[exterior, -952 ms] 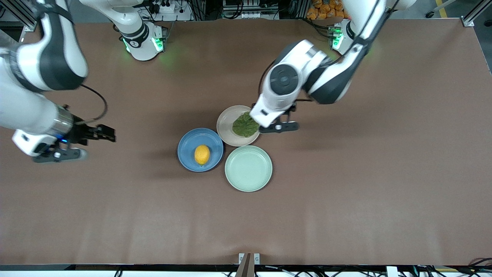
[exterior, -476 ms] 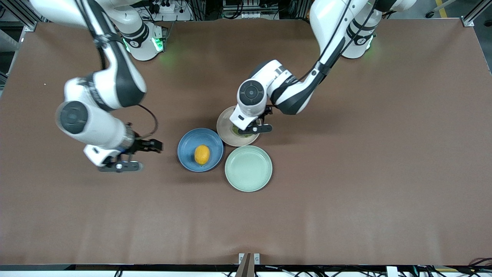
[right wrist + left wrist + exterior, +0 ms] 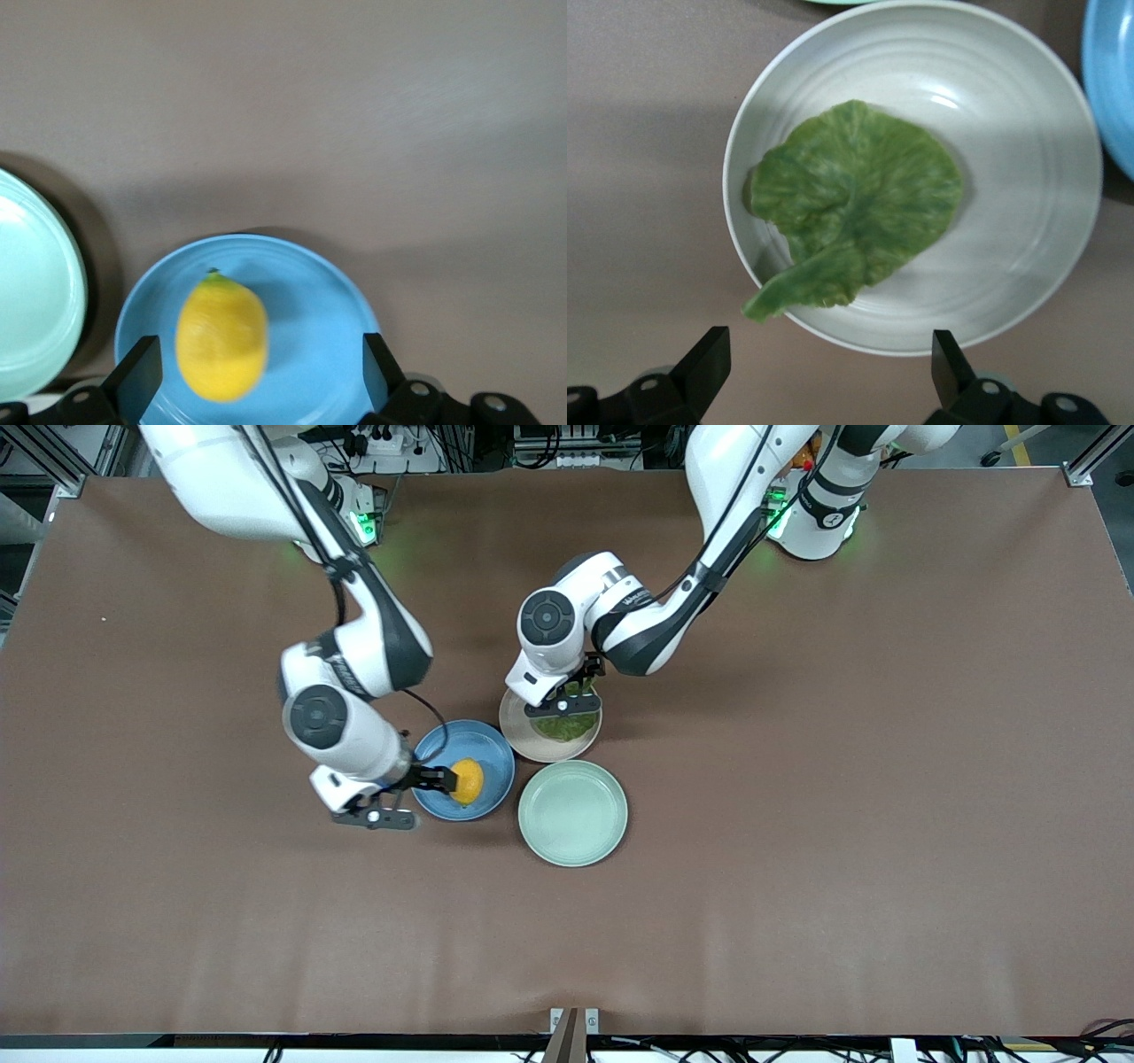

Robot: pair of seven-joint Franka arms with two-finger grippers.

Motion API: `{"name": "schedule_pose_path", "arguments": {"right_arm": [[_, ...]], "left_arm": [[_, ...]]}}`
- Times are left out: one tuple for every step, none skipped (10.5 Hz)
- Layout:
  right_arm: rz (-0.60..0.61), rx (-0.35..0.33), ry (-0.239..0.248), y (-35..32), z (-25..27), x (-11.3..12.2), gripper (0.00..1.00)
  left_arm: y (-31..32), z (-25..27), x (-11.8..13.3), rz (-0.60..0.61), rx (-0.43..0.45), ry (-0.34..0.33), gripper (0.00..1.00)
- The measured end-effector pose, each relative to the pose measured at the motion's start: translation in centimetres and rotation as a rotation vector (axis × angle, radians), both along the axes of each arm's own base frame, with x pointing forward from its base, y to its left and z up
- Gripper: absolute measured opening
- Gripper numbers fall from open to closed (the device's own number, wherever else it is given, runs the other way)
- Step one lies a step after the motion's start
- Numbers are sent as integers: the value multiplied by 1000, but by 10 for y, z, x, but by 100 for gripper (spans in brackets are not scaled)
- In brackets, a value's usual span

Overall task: Pick lemon and lettuce from blue and beige plates
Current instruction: 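Close the left gripper on the lettuce while the right gripper grasps the lemon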

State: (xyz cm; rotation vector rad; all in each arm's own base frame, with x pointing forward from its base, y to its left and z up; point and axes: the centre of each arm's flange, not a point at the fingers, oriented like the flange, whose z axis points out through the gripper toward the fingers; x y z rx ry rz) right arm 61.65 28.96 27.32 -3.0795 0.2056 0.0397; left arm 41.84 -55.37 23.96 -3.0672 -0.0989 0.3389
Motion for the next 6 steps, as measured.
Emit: {"name": "schedule_pose_path", "arguments": {"right_arm": [[-7,2,-2,10,-15,-3,100],[-15,3,-4,15,-27,-4,100],[-20,4,-6,17,-36,-5,100],[-20,3,-5,18,-43,-6,100],[-17,2,-1,20,-46,-7,100],[-11,0,1,24,-49,-9,100]], "left_arm": [[1,-6,0,-7,8,-6,100],[2,-11,3,-7,10,-13,100],[2,-15,5,-4,6,-19,100],[2,-18,6,-2,2,-23,100],[2,-20,8,2,-4,-29,100],[3,-20,11,6,-12,-37,100]]}}
